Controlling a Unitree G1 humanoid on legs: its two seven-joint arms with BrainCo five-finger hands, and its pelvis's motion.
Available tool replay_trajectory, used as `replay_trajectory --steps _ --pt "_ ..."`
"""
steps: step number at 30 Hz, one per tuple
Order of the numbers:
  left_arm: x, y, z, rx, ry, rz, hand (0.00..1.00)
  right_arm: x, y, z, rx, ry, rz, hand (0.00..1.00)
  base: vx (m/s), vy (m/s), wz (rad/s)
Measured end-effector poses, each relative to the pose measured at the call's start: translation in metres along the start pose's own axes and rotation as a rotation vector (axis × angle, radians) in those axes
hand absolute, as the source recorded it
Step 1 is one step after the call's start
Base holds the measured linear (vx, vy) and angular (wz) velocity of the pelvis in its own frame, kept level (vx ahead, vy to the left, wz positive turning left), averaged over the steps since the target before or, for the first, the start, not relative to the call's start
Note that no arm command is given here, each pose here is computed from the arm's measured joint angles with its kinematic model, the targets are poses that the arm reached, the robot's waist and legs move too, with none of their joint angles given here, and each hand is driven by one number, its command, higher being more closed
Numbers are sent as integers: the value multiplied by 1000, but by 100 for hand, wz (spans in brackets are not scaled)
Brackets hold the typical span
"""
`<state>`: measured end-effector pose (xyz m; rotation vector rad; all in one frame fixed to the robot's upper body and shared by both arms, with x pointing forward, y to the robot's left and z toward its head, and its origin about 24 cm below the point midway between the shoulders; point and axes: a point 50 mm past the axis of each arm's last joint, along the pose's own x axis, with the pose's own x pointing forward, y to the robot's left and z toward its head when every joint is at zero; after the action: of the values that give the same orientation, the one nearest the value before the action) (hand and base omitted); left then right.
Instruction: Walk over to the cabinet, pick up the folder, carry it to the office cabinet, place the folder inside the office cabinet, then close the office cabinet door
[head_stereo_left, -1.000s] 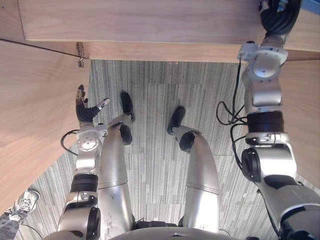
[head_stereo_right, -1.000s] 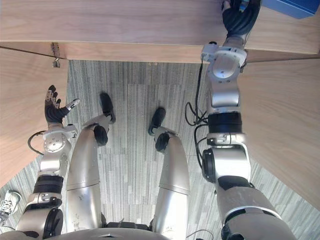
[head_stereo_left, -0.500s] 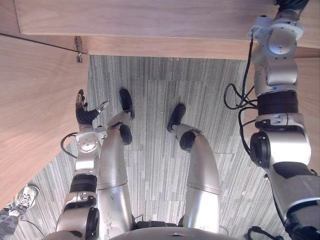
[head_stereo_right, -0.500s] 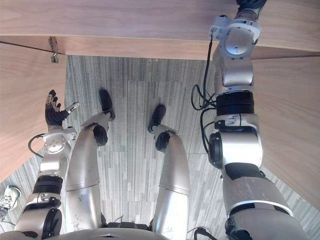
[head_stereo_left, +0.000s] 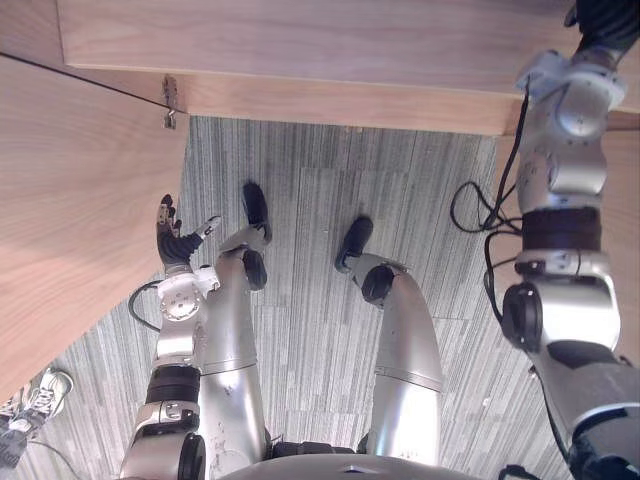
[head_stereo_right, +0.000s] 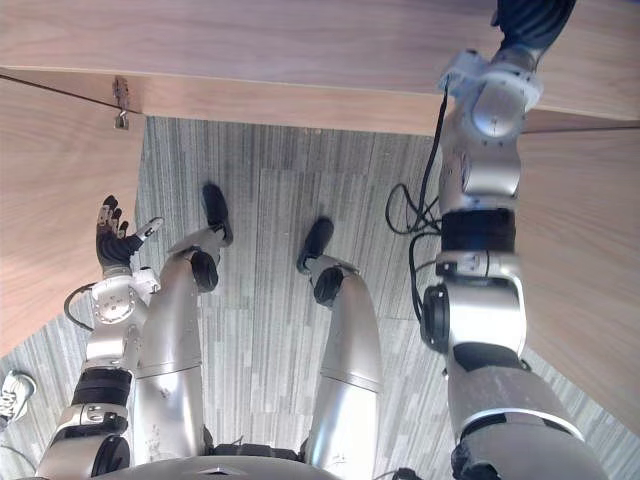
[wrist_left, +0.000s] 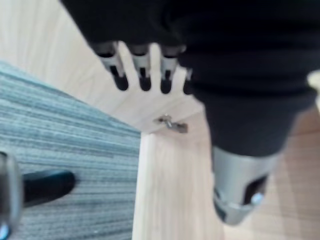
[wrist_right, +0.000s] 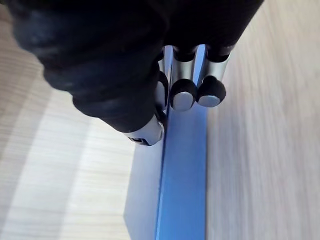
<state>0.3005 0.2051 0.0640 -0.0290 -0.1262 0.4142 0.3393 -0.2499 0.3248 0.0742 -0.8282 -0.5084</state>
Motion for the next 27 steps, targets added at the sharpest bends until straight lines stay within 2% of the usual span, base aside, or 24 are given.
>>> replay_trajectory --steps 3,9,15,21,24,25,27 --pt "0 -2 2 0 -9 -10 0 -17 -6 -3 -39 -25 22 100 -54 -10 -10" --pt "0 -3 1 44 -8 -35 0 -76 -13 -29 -80 32 90 100 -69 -14 -9" --pt "-15 -5 -20 106 73 -90 0 -156 -20 -65 -170 225 218 100 -29 -6 -8" --pt "-58 2 -65 204 251 -169 0 -251 -34 -98 -228 544 356 100 111 29 1" --pt "-72 4 -78 238 304 -195 0 -280 -39 -108 -261 652 396 100 134 48 0" --pt "-77 3 -84 253 329 -214 0 -295 -43 -114 -292 711 405 0 133 50 -5" --pt "-87 4 -93 271 370 -243 0 -315 -50 -124 -344 796 420 0 127 42 -8"
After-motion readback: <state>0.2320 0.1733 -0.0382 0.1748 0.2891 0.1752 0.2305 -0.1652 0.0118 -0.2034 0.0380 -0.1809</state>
